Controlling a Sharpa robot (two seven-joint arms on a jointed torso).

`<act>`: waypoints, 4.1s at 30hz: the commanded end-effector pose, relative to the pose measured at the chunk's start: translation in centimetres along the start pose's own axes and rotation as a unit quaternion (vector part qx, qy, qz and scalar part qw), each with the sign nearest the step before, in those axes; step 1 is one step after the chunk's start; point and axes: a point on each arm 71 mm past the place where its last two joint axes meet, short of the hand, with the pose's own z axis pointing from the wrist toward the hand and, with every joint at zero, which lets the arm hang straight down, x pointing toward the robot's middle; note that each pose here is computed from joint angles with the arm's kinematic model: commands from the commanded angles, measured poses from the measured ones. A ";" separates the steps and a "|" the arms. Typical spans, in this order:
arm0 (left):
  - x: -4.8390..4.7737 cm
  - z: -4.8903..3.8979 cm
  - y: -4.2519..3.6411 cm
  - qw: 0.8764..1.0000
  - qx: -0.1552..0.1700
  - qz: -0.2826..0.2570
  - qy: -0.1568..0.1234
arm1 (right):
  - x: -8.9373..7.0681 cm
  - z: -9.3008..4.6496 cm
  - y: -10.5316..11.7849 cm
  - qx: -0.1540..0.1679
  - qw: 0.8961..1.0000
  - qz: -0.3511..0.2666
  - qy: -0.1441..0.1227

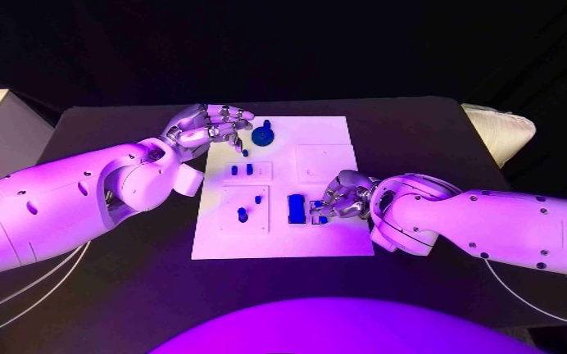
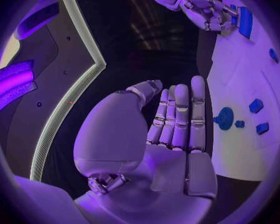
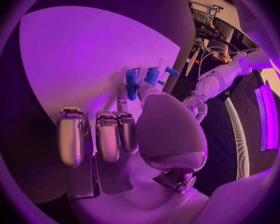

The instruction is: Assemble the parts on the task board

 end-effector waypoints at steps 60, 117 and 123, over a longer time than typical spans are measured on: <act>0.26 0.14 0.05 1.000 -0.001 -0.007 0.011 | 0.5 0.0 -0.1 -0.003 1.000 0.008 0.015; 0.11 0.14 0.12 1.000 -0.003 -0.006 0.009 | 0.8 -1.3 -1.4 -0.025 0.999 0.017 0.030; 0.09 0.12 0.13 1.000 -0.003 -0.006 0.009 | 0.9 -1.1 -1.5 -0.021 0.999 0.016 0.031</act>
